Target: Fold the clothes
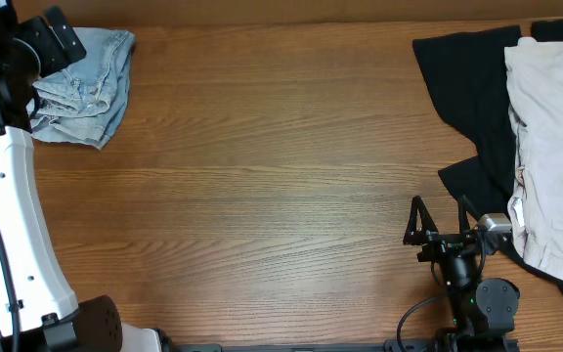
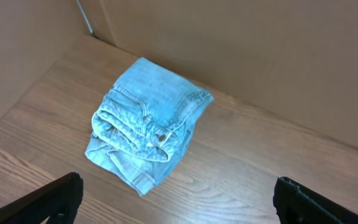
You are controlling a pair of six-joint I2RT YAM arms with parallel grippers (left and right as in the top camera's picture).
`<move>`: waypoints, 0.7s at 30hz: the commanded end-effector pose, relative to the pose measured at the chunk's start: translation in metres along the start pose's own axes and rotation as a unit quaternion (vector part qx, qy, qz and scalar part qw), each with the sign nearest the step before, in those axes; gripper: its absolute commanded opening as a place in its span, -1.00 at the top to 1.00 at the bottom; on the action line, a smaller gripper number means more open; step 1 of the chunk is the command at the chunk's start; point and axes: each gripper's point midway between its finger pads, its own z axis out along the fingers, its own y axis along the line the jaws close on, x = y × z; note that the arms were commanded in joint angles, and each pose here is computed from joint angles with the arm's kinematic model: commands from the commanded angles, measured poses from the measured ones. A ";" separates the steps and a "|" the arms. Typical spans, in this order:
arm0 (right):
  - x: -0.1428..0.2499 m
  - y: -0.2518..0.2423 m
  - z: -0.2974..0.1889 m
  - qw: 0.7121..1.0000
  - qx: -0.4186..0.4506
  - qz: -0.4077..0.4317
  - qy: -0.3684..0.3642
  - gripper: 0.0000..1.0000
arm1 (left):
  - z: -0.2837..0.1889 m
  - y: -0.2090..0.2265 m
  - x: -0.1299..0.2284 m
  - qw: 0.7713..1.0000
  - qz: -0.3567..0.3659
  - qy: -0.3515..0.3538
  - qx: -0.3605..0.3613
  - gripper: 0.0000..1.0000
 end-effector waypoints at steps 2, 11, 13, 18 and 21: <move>0.001 0.000 0.000 1.000 0.000 -0.004 -0.003 -1.00 | -0.036 -0.020 -0.004 0.999 0.013 -0.029 0.027 -1.00; 0.001 0.000 0.000 1.000 0.000 -0.004 -0.003 -1.00 | -0.081 -0.026 0.070 0.998 0.038 -0.002 0.054 -1.00; 0.001 0.000 0.000 1.000 0.000 -0.004 -0.003 -1.00 | -0.083 -0.017 0.100 0.998 0.040 0.017 0.049 -1.00; 0.001 0.000 0.000 1.000 0.000 -0.004 -0.003 -1.00 | -0.077 0.009 0.170 0.997 0.053 0.056 0.021 -0.99; 0.001 0.000 0.000 1.000 0.000 -0.004 -0.003 -1.00 | -0.071 0.023 0.197 0.998 0.053 0.036 0.005 -0.99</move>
